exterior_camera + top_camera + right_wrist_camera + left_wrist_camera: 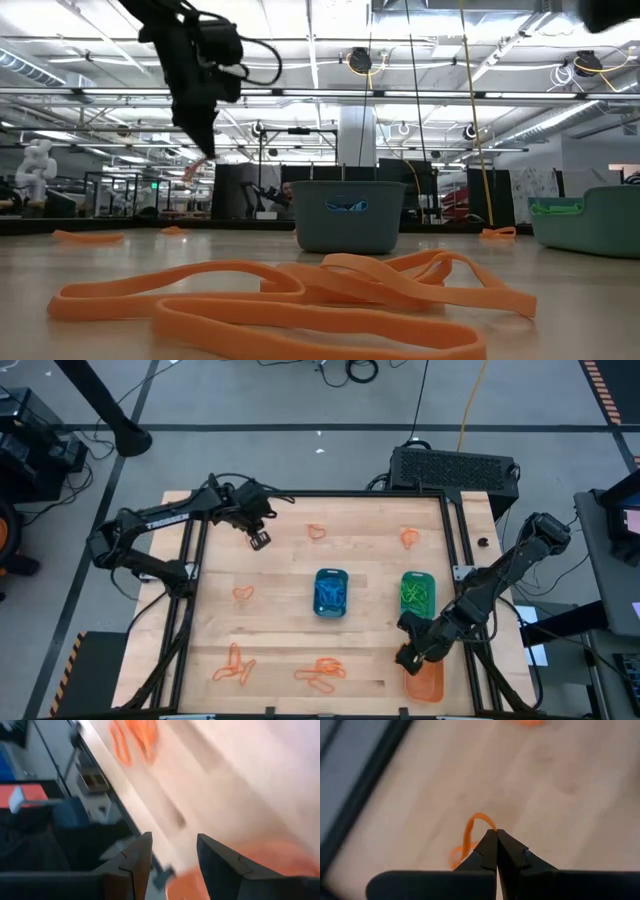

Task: Sort rubber bands into baskets
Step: Put the orange rubberband into the orange bin

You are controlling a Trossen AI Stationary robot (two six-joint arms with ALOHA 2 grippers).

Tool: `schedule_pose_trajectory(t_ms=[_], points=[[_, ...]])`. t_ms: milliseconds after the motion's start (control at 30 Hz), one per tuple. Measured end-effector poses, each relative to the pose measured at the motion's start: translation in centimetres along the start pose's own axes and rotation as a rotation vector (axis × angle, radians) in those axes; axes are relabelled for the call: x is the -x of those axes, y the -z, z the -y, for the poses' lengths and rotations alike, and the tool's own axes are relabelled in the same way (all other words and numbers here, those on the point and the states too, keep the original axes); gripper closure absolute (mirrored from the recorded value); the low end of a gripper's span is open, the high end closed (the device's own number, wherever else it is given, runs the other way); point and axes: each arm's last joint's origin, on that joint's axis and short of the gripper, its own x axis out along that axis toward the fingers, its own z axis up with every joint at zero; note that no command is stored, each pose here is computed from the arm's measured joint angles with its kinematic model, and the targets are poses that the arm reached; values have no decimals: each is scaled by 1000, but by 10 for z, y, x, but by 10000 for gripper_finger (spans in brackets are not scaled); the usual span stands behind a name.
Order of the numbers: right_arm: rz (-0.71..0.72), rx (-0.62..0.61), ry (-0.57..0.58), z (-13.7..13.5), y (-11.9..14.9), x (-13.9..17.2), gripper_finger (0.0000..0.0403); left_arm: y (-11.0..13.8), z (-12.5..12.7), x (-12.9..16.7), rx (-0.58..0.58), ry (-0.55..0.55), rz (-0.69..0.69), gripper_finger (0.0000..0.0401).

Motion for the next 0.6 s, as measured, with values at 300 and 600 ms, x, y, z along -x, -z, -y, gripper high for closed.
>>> schedule_pose_trajectory(t_ms=[300,600], points=[[361,238,-149,-19,-49,4,255,-14,38,28,85,549,213,401],[708,539,-216,-35,-98,22,255,-33,108,56,40,820,453,401]])
